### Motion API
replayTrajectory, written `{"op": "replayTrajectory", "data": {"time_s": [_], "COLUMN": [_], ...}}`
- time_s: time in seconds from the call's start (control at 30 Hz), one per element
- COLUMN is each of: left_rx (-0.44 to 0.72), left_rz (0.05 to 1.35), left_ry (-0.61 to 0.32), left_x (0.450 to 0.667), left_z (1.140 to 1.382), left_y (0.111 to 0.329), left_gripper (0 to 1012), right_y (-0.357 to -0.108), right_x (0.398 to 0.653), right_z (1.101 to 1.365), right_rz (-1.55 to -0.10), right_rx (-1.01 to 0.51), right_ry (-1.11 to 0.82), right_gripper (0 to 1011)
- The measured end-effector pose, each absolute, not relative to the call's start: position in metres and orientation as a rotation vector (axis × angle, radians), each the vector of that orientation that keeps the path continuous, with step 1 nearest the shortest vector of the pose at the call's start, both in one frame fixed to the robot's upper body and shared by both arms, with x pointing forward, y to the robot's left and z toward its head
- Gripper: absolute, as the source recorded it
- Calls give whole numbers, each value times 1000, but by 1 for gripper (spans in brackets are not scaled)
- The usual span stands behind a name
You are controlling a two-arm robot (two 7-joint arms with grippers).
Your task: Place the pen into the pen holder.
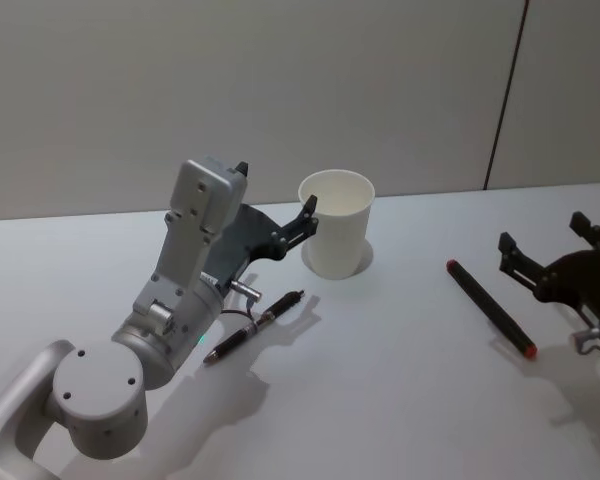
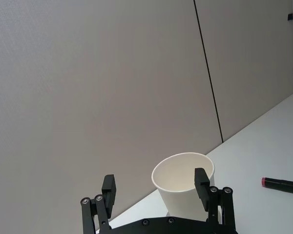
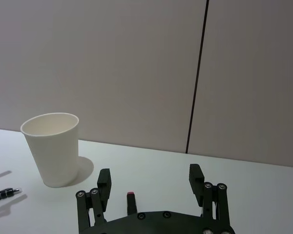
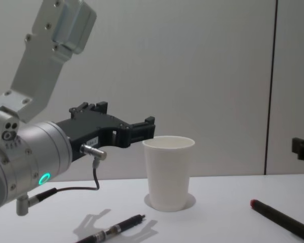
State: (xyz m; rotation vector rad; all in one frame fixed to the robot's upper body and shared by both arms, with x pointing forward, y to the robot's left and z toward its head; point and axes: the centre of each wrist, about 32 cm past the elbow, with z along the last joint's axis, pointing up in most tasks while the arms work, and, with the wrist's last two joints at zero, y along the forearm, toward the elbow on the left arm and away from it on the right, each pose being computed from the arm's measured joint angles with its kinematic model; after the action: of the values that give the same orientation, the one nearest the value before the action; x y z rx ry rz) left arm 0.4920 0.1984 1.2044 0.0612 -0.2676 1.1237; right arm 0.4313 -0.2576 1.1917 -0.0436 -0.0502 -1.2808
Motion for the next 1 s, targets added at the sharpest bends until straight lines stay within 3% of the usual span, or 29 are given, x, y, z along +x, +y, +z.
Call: {"op": "replayTrajectory", "data": {"time_s": [0.4, 1.0], "left_rx": [61, 61], "left_rz": [1124, 1124], "left_ry": [-268, -268], "left_x": [492, 492], "left_z": [1204, 1204], "left_y": [198, 198], "left_gripper": [1001, 1001], "right_y": [-262, -248], "right_x": [431, 462], "right_z": [1194, 1197], "right_rz": [-1298, -1306], "right_rx": [-91, -219], "right_ry": [-9, 113], "right_gripper": [1003, 1003]}}
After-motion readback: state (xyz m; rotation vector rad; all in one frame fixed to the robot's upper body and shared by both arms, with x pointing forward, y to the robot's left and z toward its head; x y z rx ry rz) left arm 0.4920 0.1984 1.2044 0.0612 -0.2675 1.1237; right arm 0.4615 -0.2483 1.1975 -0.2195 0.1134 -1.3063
